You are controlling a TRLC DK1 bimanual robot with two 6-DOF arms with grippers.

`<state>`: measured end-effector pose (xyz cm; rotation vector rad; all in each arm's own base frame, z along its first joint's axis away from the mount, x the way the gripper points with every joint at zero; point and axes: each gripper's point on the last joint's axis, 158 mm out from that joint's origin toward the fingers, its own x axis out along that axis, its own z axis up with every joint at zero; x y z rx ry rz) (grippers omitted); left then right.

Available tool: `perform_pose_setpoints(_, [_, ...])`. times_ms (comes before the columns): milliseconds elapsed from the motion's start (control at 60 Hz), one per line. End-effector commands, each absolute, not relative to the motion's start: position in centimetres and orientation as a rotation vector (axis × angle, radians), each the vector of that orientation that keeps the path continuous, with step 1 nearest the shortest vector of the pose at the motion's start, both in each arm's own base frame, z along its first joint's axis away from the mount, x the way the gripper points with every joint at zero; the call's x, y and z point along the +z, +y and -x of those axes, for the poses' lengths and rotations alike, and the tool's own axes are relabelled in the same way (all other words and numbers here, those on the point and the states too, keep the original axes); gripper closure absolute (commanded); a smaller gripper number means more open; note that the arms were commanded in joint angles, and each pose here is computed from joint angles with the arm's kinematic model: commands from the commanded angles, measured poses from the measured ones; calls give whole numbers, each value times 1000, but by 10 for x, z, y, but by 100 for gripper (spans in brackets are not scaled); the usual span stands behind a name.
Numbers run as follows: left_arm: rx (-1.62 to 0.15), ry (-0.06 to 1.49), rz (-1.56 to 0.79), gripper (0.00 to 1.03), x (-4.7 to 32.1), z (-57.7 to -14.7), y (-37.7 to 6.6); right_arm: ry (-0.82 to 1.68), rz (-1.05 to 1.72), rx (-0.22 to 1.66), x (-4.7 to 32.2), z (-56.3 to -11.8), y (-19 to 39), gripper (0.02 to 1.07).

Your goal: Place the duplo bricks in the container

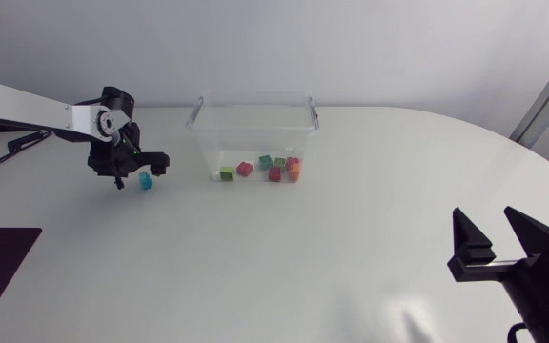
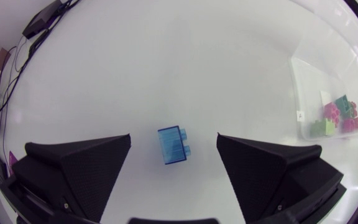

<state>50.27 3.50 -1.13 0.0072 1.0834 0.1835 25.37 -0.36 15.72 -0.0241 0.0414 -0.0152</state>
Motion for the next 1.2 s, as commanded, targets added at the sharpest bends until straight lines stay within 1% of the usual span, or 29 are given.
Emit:
perform_pose_setpoints(0, [213, 1132, 20, 8, -27, -500, 38, 59, 35, -20, 149, -254, -5, 7])
perform_pose_setpoints(50, [222, 1146, 28, 9, -30, -500, 41, 59, 35, -18, 149, -254, -5, 7])
perform_pose_setpoints(183, [242, 1190, 44, 19, -39, -499, 46, 59, 35, -20, 149, -254, -5, 7])
perform_pose_setpoints(233, [245, 1198, 49, 34, -41, -497, 46, 59, 35, -20, 149, -254, -5, 7])
perform_pose_setpoints(267, [246, 1195, 50, 52, -40, -497, 46, 59, 35, -18, 149, -254, -5, 7])
perform_pose_setpoints(283, [247, 1193, 52, 57, -39, -498, 46, 59, 35, -20, 149, -254, -5, 7])
perform_pose_setpoints(300, [248, 1187, 54, 70, -38, -499, 46, 59, 35, -20, 149, -254, -5, 7])
perform_pose_setpoints(317, [248, 1187, 54, 72, -38, -499, 46, 59, 35, -18, 149, -254, -5, 7])
perform_pose_setpoints(400, [251, 1168, 59, 75, -30, -500, 47, 59, 35, -20, 149, -254, -5, 7])
perform_pose_setpoints(567, [244, 1157, 64, 79, -26, -499, 46, 59, 35, -20, 149, -254, -5, 7])
perform_pose_setpoints(900, [221, 1114, 77, 80, -10, -499, 45, 59, 35, -18, 149, -254, -5, 7])
perform_pose_setpoints(983, [220, 1088, 80, 80, 7, -495, 45, 59, 35, -20, 149, -254, -5, 7])
perform_pose_setpoints(1083, [190, 1019, 61, 80, 48, -486, 40, 59, 35, -20, 149, -254, -5, 7])
perform_pose_setpoints(1100, [189, 1016, 62, 80, 49, -486, 39, 59, 35, -20, 149, -254, -5, 7])
perform_pose_setpoints(1117, [181, 989, 55, 80, 63, -484, 38, 59, 35, -20, 149, -254, -5, 7])
perform_pose_setpoints(1183, [161, 924, 33, 80, 97, -478, 34, 59, 35, -20, 149, -254, -5, 7])
